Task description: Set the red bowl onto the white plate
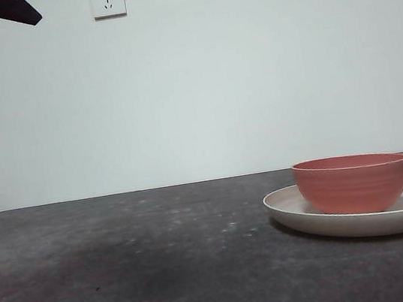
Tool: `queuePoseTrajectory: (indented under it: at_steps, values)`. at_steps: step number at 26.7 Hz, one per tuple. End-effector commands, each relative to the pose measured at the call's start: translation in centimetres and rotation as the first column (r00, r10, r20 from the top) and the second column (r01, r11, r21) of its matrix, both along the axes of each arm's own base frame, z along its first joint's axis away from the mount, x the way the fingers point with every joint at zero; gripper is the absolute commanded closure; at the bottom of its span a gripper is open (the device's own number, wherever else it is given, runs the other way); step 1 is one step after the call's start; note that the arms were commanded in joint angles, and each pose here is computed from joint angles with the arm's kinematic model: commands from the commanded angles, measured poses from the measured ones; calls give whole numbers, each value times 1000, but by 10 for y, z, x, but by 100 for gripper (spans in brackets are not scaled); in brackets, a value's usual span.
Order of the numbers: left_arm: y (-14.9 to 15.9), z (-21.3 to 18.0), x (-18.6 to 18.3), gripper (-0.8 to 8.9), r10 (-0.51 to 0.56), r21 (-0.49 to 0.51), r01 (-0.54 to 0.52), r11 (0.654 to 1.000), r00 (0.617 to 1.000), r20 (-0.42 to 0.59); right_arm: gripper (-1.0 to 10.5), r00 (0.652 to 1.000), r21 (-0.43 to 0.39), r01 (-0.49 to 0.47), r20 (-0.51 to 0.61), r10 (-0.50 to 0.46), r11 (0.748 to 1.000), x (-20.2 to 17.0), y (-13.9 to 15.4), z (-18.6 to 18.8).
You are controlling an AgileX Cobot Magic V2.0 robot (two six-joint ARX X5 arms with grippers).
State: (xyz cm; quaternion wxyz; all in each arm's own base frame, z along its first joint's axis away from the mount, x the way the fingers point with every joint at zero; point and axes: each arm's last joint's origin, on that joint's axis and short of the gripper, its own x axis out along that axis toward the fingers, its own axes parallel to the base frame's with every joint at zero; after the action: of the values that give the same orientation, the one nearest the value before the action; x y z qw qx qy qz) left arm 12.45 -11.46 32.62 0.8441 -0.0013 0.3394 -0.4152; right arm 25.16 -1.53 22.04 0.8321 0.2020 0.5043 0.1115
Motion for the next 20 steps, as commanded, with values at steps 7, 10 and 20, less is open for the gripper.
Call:
queuePoseTrajectory:
  at_steps: [7,10,20]
  values:
    - [-3,2,1,502,-21,1,21,1000,1000,15,696,998,23,-10,-66,12,1000,27,-1,-37]
    - [-3,2,1,502,-21,2,21,1000,1000,13,707,996,26,-10,-88,13,1000,32,-2,-48]
    - [-3,2,1,502,-19,1,19,1000,1000,12,884,995,28,-10,-97,13,1000,39,-3,-61]
